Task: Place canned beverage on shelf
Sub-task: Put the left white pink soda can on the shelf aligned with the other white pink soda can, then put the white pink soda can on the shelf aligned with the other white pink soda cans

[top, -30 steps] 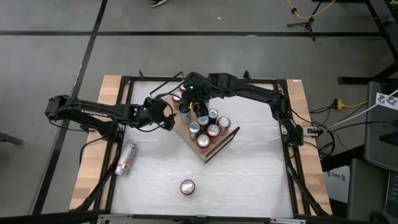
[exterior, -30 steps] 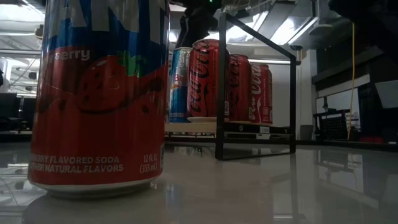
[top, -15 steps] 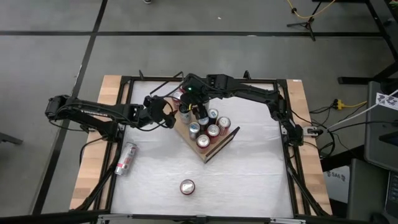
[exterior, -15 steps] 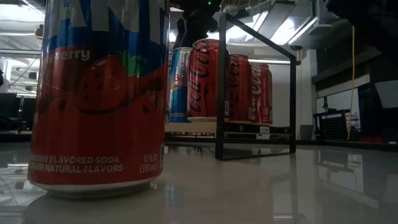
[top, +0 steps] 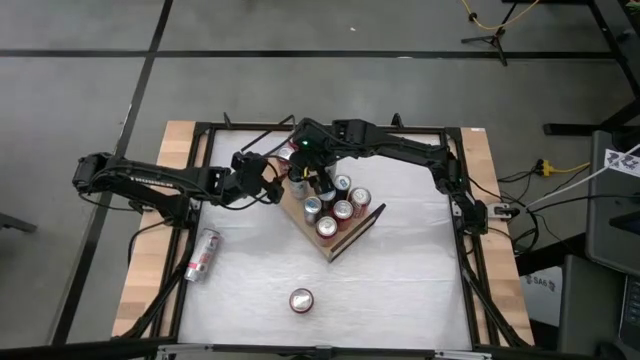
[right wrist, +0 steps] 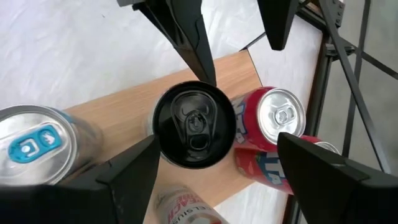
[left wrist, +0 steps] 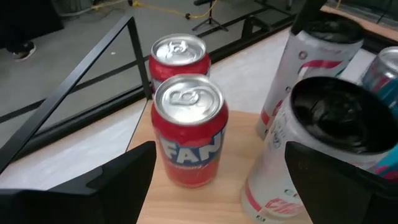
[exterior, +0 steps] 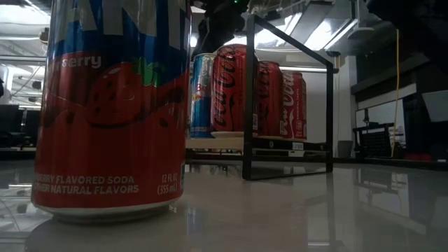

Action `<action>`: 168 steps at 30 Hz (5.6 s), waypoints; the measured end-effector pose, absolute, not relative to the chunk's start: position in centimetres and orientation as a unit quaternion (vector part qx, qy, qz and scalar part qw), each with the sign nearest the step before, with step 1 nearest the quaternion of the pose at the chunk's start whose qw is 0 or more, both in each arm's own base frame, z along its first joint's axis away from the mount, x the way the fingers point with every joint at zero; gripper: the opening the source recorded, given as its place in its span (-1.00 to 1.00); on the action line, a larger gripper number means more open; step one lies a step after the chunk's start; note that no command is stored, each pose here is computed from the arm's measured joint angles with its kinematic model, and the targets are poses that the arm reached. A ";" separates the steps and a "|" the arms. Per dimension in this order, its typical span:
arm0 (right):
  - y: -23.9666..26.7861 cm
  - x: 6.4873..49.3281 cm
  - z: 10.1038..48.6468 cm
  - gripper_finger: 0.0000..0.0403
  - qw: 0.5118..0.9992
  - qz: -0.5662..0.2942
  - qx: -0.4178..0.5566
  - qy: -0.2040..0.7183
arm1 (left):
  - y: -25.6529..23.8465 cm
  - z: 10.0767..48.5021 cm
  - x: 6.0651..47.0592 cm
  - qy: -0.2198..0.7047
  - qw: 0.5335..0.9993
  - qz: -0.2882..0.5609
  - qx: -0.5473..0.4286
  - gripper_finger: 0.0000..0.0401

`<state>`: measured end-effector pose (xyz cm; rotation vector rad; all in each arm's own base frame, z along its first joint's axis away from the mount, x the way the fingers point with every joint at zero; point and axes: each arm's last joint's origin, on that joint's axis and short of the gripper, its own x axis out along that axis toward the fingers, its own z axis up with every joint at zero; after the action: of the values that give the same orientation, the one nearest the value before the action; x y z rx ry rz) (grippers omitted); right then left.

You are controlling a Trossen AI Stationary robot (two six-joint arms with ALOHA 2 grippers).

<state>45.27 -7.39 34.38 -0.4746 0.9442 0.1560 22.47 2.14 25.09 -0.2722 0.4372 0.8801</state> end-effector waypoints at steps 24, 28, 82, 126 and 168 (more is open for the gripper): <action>-7.5 45.3 34.4 0.57 0.862 0.051 -0.223 0.453 | 2.2 25.2 22.6 0.206 0.876 0.419 -0.117 0.75; -7.8 45.2 34.4 0.57 0.849 0.003 -0.246 0.468 | 2.2 25.1 22.5 0.212 0.875 0.420 -0.114 0.75; -7.8 44.8 34.9 0.57 0.848 0.005 -0.245 0.470 | 1.6 24.3 21.9 0.261 0.868 0.399 -0.140 0.75; -7.9 44.7 35.0 0.57 0.841 -0.015 -0.257 0.476 | 1.9 20.8 25.9 0.254 0.859 0.427 -0.125 0.75; -7.9 44.7 35.0 0.57 0.839 -0.023 -0.261 0.477 | 1.6 24.8 23.0 0.228 0.890 0.345 -0.194 0.75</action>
<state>44.75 -7.93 34.99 -0.5509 1.0095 -0.0478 22.98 1.55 24.84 -0.4035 0.4739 0.7161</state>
